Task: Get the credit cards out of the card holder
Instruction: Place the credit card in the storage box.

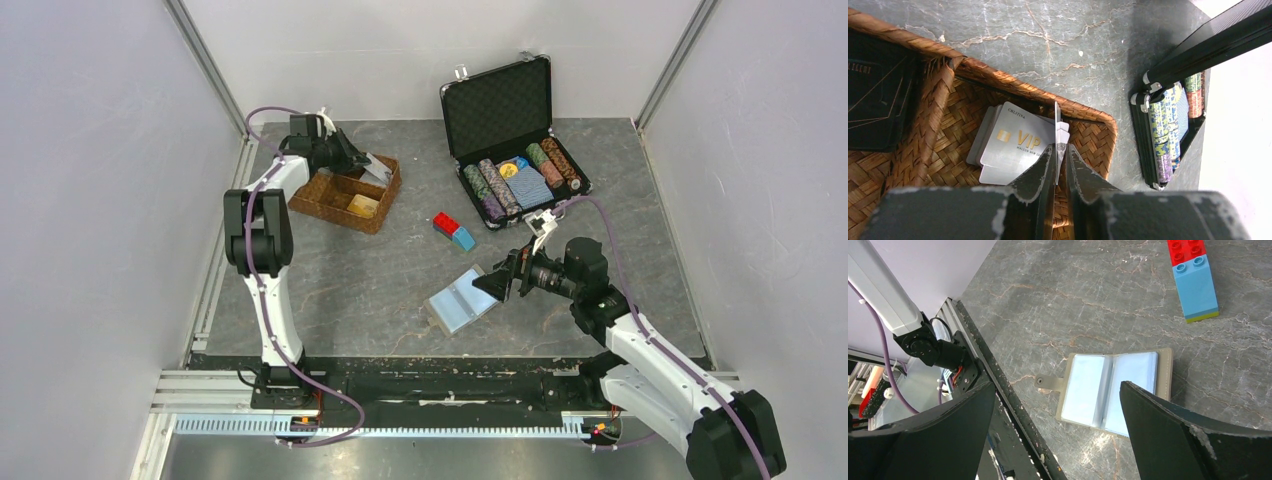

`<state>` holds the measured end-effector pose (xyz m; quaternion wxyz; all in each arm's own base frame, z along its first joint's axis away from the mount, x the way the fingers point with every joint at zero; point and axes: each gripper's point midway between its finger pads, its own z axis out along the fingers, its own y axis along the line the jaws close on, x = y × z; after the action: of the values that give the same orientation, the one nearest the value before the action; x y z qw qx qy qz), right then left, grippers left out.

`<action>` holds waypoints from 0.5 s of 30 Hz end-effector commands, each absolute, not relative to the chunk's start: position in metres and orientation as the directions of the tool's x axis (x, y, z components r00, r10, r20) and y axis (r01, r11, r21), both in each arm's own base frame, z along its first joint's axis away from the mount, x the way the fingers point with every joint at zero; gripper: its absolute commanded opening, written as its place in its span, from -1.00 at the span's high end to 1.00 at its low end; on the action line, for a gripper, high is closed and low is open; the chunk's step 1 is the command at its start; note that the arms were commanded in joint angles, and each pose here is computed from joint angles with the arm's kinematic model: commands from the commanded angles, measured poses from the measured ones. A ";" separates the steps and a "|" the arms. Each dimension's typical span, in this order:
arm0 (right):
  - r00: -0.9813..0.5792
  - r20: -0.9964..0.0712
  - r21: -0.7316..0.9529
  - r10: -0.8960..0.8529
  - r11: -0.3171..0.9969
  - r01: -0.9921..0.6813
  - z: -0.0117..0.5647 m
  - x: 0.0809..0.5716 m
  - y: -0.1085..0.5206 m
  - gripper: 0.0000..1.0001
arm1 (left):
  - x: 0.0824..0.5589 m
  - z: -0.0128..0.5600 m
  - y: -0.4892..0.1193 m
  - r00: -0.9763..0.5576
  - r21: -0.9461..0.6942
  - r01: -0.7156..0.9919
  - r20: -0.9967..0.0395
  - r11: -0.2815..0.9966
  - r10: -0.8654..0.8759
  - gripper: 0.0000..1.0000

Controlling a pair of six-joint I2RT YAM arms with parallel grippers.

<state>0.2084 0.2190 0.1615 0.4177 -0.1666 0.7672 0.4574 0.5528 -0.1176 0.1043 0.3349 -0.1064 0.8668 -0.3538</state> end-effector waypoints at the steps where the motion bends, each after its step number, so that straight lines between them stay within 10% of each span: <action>1: -0.534 -0.833 0.524 0.148 0.525 -0.671 0.185 0.217 0.220 -0.96 | 0.561 0.104 -0.113 -0.745 -0.649 0.083 -0.544 0.756 -0.385 0.61; 15: -0.535 -0.832 0.521 0.143 0.531 -0.668 0.186 0.220 0.220 -0.96 | 0.565 0.093 -0.113 -0.756 -0.636 0.080 -0.541 0.767 -0.370 0.44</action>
<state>0.2097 0.2184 0.1616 0.4179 -0.1637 0.7695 0.4544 0.5560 -0.1155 0.0865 0.3186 -0.1125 0.8762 -0.3437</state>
